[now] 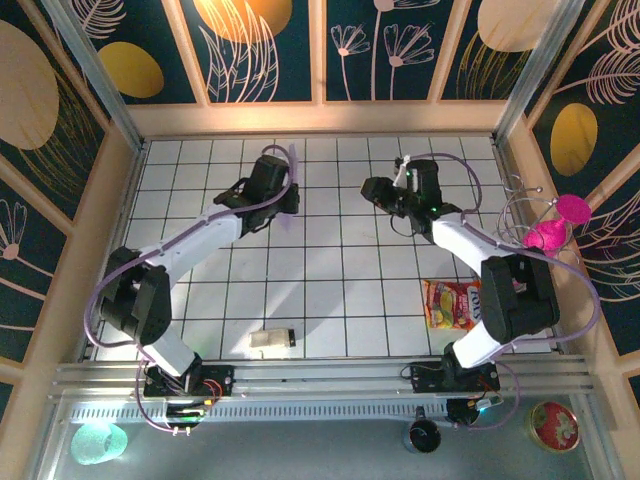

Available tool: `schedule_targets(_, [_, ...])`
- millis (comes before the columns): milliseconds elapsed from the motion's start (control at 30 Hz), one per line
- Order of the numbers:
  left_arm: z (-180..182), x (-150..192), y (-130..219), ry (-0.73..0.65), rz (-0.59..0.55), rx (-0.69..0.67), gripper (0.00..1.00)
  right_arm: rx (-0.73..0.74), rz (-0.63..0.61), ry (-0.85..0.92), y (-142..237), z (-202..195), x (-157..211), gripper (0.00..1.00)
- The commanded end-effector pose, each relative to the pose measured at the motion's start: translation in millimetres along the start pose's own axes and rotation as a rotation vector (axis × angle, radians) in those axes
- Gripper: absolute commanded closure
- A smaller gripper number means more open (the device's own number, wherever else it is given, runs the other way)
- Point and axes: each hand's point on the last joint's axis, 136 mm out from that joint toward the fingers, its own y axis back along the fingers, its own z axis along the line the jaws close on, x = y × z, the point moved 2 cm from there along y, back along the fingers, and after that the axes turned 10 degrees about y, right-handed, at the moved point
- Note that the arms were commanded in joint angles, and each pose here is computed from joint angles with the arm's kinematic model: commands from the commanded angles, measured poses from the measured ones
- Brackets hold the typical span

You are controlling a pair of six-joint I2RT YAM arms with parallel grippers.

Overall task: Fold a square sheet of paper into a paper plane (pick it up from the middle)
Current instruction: Turn over the paper at the center of the table.

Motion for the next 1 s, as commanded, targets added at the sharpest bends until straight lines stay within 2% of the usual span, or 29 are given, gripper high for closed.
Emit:
schedule_targets(0, [51.7, 13.0, -6.7, -0.203, 0.013, -0.413, 0.88, 0.084, -0.044, 0.006, 15.8, -14.8, -4.7, 0.6])
schedule_targets(133, [58.9, 20.3, -17.3, -0.331, -0.001, -0.593, 0.88, 0.122, -0.041, -0.009, 21.6, -26.6, 0.6, 0.61])
schedule_targets(433, [58.3, 60.9, -58.1, -0.436, 0.02, -0.696, 0.89, 0.139, -0.017, -0.054, 25.7, -41.5, 12.0, 0.61])
schedule_targets(667, [52.1, 97.0, -83.4, -0.48, 0.072, -0.708, 0.87, 0.152, -0.004, -0.067, 24.0, -47.5, 15.4, 0.61])
schedule_targets(967, [33.0, 122.2, -98.4, -0.393, 0.145, -0.586, 0.81, 0.167, -0.007, -0.081, 24.6, -54.5, 14.6, 0.61])
